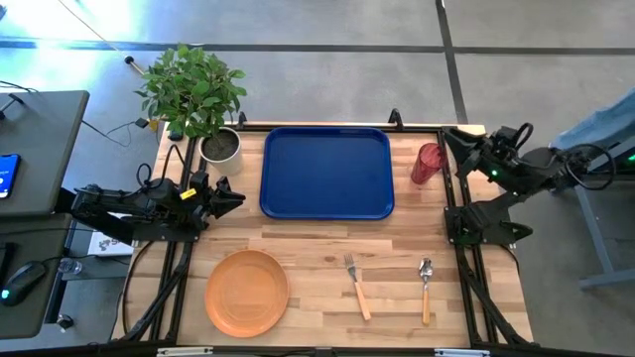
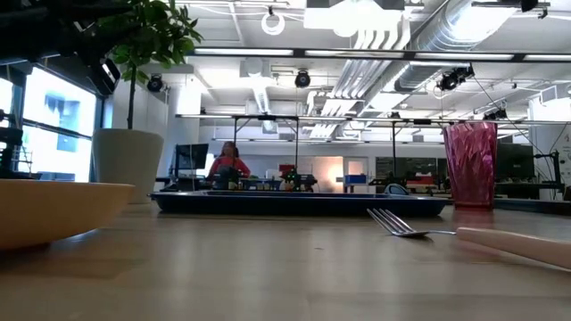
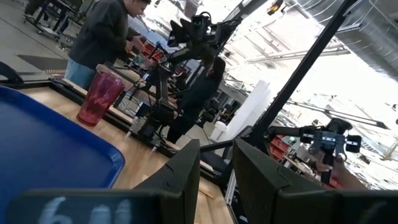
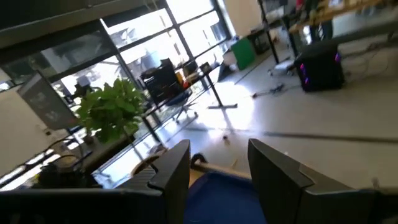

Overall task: Pick and place plate/cup/fork/spoon on tray
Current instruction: Put the cup on the top right of the tray

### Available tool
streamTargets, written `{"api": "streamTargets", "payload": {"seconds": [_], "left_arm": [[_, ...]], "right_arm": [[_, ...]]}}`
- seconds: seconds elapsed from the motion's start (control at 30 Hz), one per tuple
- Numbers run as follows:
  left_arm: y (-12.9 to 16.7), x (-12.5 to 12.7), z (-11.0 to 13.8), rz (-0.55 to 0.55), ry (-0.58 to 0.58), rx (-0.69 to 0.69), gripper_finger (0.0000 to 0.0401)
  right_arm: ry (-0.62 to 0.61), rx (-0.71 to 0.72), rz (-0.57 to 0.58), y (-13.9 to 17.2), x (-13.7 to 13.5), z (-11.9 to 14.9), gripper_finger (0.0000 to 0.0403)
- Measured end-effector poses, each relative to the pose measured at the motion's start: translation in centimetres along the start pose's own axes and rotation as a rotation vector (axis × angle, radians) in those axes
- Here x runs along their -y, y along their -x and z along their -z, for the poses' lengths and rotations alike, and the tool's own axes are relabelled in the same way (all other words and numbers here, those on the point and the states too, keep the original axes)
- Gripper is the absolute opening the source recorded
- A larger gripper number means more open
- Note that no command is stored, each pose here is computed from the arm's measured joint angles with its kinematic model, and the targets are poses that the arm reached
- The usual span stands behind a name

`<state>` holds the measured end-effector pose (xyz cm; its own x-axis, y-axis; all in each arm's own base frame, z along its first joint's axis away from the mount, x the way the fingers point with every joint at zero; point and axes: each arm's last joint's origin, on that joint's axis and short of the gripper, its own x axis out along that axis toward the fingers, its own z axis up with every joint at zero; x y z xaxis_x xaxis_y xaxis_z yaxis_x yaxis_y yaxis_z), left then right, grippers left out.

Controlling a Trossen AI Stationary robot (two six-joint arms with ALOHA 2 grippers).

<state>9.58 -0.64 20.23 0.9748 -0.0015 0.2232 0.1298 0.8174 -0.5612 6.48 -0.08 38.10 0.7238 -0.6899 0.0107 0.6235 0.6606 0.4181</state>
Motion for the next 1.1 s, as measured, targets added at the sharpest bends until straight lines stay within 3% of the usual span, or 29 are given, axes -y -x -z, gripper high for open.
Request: {"api": "streamTargets", "payload": {"seconds": [0.33, 0.5, 0.63, 0.93, 1.1], "left_arm": [[0.0, 0.0, 0.0, 0.001, 0.005, 0.0, 0.0087], [0.0, 0.0, 0.0, 0.0, 0.005, 0.0, 0.0087], [0.0, 0.0, 0.0, 0.0, 0.005, 0.0, 0.0087], [0.0, 0.0, 0.0, -0.001, 0.005, -0.001, 0.0087], [0.0, 0.0, 0.0, -0.001, 0.005, -0.001, 0.0087]], "right_arm": [[0.174, 0.052, 0.039, -1.3, -2.2, -0.7, 0.0151], [0.294, 0.02, 0.034, -2.3, -4.1, -1.3, 0.0151], [0.372, -0.037, 0.107, -3.4, -5.0, -1.7, 0.0151], [0.226, -0.287, 0.347, -5.5, -3.4, -1.2, 0.0151], [0.109, -0.425, 0.377, -6.9, -2.7, -0.7, 0.0151]]}}
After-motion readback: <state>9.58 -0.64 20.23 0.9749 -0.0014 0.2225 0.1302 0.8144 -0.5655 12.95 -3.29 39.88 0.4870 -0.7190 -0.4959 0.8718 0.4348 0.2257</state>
